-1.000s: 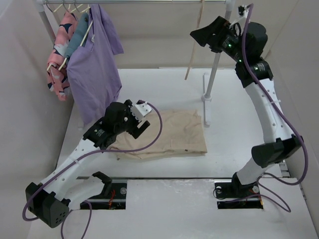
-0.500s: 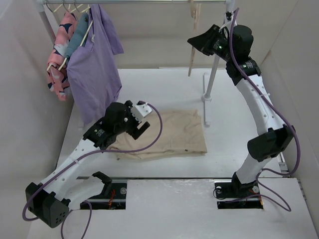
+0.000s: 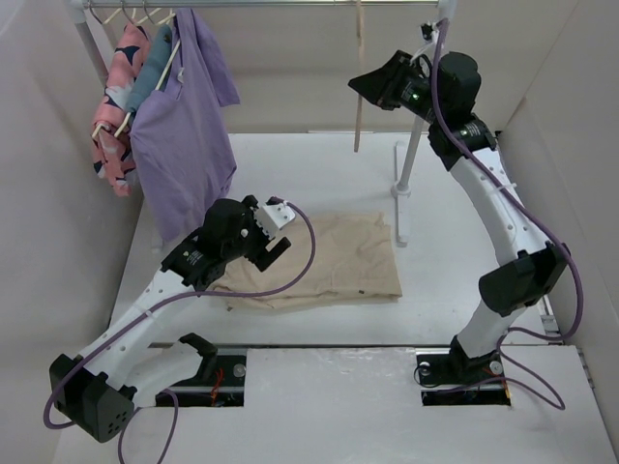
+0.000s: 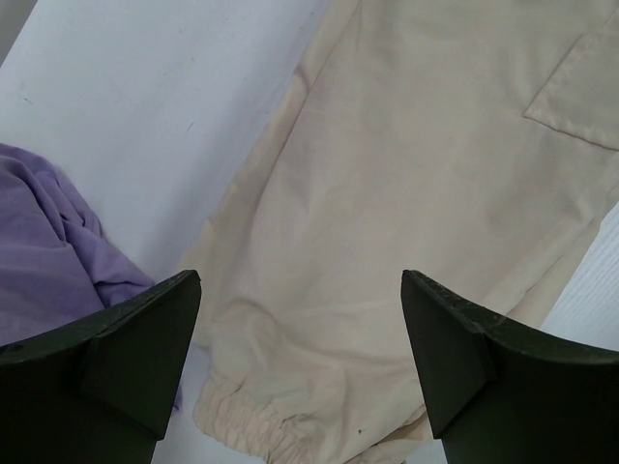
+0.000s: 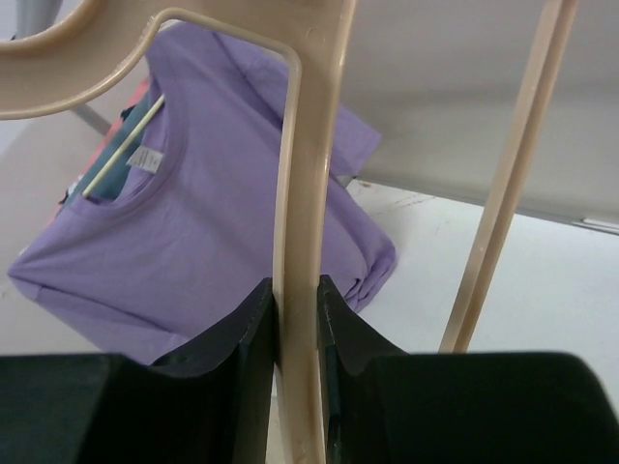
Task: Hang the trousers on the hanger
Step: Pick up the hanger from the clothesline.
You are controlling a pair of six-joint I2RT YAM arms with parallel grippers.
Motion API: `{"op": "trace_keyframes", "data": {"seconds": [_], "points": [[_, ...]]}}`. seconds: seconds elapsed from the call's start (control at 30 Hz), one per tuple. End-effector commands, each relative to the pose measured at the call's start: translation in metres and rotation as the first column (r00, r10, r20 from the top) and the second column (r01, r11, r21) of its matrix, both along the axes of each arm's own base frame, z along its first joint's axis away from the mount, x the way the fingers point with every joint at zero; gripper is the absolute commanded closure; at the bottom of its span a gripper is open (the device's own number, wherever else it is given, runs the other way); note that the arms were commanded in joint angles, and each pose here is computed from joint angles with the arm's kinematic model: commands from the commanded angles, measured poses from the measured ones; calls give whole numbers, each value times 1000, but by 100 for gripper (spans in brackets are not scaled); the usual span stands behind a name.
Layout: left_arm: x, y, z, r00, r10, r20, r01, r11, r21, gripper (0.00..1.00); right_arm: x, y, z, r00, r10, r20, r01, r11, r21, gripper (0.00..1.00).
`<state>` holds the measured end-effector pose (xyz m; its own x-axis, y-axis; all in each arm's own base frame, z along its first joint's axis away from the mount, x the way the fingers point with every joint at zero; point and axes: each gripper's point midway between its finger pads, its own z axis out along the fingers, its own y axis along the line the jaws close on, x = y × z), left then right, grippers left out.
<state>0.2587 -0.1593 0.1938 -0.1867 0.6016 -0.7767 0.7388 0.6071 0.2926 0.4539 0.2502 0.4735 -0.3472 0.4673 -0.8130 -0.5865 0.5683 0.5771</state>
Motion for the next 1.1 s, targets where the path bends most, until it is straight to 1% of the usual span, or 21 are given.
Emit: {"op": "trace_keyframes", "data": {"seconds": [0.0, 0.1, 0.13, 0.17, 0.23, 0.27, 0.33, 0.37, 0.43, 0.5, 0.53, 0.57, 0.6, 0.63, 0.67, 0.77, 0.8, 0.83, 0.93, 1.0, 1.07], "points": [[5, -4, 28, 997, -8, 74, 10, 999, -34, 18, -49, 21, 67, 965, 84, 249, -86, 996, -3, 100], [7, -5, 37, 996, 0, 85, 5, 999, -52, 18, -55, 26, 56, 968, 100, 231, -98, 995, -17, 100], [8, -5, 41, 996, 0, 92, 5, 998, -57, 18, -52, 29, 37, 977, 100, 191, -96, 995, -27, 100], [7, -6, 46, 994, 7, 105, 1, 997, -76, 18, -54, 27, 32, 980, 92, 178, -88, 996, -29, 100], [-1, -13, 58, 992, -33, 118, 48, 992, -120, 18, -52, 31, 9, 988, 87, 129, -82, 996, -43, 100], [-7, -15, 66, 989, -57, 134, 76, 987, -143, 18, -52, 31, -9, 992, 89, 91, -84, 995, -56, 100], [-23, -29, 78, 976, -156, 153, 185, 962, -199, 13, -59, 34, -23, 993, 101, 64, -96, 993, -66, 100], [-31, -33, 83, 967, -194, 163, 227, 949, -219, 11, -59, 36, -44, 995, 98, 20, -96, 992, -80, 100], [-54, -43, 93, 936, -295, 193, 339, 902, -266, 6, -64, 36, -57, 997, 83, -5, -83, 993, -89, 100], [-58, -47, 114, 921, -296, 255, 368, 877, -310, 2, -77, 42, -84, 994, 88, -57, -94, 989, -110, 100], [-61, -49, 122, 937, -265, 229, 337, 860, -384, 0, -80, 44, -95, 994, 83, -76, -92, 989, -119, 100], [-56, -46, 133, 950, -211, 230, 293, 858, -422, 0, -80, 43, -107, 994, 49, -95, -61, 989, -132, 100], [-52, -49, 139, 959, -191, 210, 269, 851, -452, 0, -90, 51, -137, 987, 52, -149, -76, 984, -163, 100], [-46, -54, 153, 963, -183, 196, 257, 841, -477, 0, -96, 54, -150, 984, 43, -176, -74, 982, -172, 100], [-43, -59, 160, 975, -169, 146, 221, 822, -525, 0, -100, 54, -161, 982, 15, -188, -51, 981, -189, 100], [-27, -74, 169, 988, -152, 23, 137, 804, -578, 0, -127, 70, -210, 960, 32, -277, -96, 971, -220, 100], [-24, -78, 170, 989, -143, -43, 87, 789, -609, 0, -129, 70, -219, 959, 2, -285, -70, 970, -231, 100], [-17, -79, 170, 989, -124, -83, 47, 784, -619, 0, -142, 76, -241, 950, 5, -312, -91, 961, -262, 100], [-11, -88, 163, 959, -170, -226, -21, 753, -657, 0, -154, 77, -258, 939, -45, -342, -52, 962, -269, 100], [-4, -89, 155, 948, -160, -275, -64, 750, -658, 0, -169, 80, -274, 926, -46, -374, -61, 961, -271, 100], [9, -83, 142, 942, -83, -325, -155, 752, -641, 0, -179, 82, -282, 925, -56, -376, -56, 958, -282, 100]]}}
